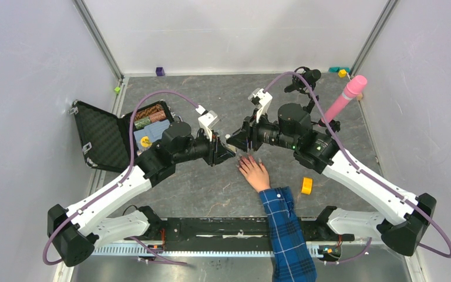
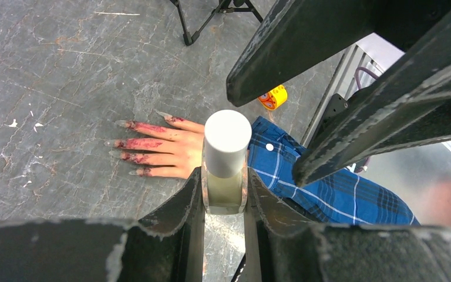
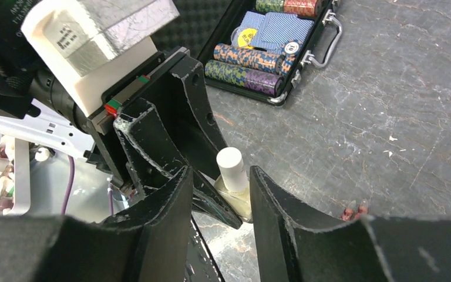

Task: Paint the nails
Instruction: Unscrew the nail polish bottle.

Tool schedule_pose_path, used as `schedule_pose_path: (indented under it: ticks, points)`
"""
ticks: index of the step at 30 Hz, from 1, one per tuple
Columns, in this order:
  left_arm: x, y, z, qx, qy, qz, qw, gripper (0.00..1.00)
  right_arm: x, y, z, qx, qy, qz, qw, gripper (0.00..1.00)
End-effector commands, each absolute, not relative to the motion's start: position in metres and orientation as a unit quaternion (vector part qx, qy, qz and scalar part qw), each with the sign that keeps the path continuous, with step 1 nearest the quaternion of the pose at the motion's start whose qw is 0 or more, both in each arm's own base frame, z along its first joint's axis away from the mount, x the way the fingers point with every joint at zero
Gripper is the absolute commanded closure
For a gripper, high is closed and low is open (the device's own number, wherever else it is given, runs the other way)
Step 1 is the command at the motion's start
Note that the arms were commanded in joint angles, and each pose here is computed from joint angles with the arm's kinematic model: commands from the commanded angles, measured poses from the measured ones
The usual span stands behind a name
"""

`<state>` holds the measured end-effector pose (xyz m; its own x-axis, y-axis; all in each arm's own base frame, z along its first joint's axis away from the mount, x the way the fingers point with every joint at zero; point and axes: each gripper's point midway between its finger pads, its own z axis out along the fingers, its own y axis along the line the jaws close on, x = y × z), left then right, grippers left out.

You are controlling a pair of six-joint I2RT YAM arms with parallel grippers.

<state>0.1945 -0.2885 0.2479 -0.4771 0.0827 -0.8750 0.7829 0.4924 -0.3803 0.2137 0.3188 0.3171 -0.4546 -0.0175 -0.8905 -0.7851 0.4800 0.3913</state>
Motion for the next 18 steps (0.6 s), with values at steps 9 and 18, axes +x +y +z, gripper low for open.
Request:
schedule_pose_path:
  ticks: [9, 18]
  points:
    - [0.195, -0.297, 0.277, 0.286, 0.725, -0.444, 0.443, 0.98, 0.219, 0.324, 0.318, -0.278, 0.735, 0.413, 0.46, 0.57]
    - [0.193, -0.298, 0.274, 0.291, 0.726, -0.445, 0.437, 0.98, 0.22, 0.33, 0.317, -0.285, 0.735, 0.407, 0.462, 0.59]
